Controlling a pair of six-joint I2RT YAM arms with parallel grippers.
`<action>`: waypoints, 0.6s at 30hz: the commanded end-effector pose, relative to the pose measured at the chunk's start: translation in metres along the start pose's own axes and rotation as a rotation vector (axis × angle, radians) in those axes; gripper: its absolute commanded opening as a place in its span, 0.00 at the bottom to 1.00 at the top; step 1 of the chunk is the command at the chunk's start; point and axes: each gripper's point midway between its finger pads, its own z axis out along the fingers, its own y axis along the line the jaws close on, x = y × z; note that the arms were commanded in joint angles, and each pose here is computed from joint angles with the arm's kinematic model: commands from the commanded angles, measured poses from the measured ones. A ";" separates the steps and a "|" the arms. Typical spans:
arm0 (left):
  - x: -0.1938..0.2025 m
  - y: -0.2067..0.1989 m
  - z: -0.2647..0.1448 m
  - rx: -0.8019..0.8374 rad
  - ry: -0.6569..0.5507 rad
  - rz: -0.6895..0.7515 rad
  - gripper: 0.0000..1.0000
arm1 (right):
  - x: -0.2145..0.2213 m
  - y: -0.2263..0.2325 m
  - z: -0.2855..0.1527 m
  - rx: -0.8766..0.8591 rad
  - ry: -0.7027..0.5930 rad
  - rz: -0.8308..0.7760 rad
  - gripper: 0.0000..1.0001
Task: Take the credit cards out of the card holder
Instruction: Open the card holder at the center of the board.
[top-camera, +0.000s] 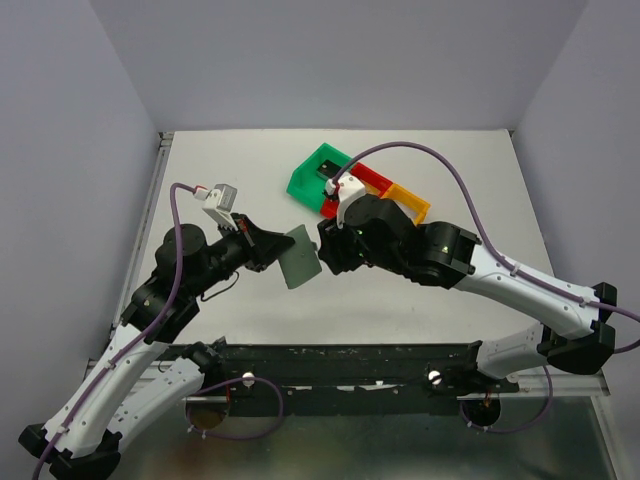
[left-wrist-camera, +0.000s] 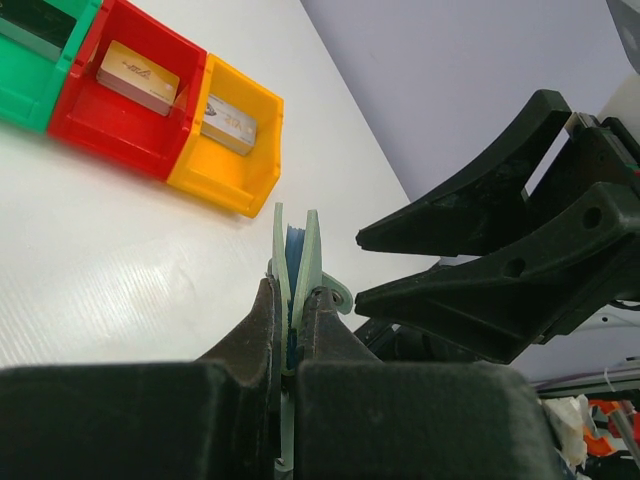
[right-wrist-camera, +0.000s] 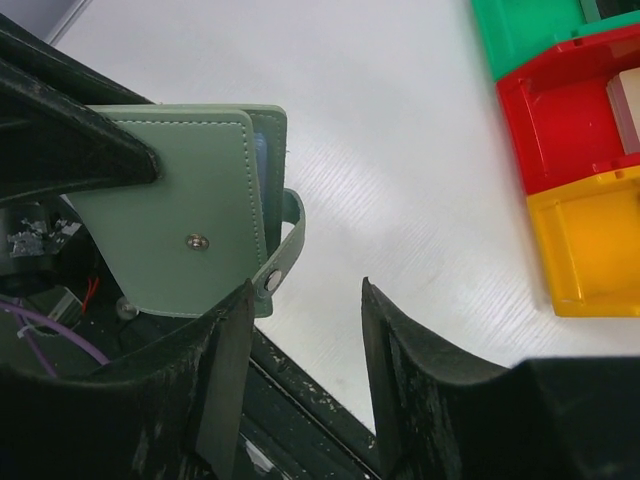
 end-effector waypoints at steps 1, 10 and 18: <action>-0.011 -0.017 -0.004 0.060 -0.034 0.008 0.00 | 0.006 -0.002 -0.004 0.003 0.001 0.003 0.59; -0.009 -0.017 -0.003 0.069 -0.036 -0.002 0.00 | 0.004 0.011 -0.003 -0.063 -0.003 0.012 0.64; -0.009 -0.021 -0.005 0.086 -0.033 -0.001 0.00 | 0.016 0.015 0.010 -0.063 0.042 0.009 0.56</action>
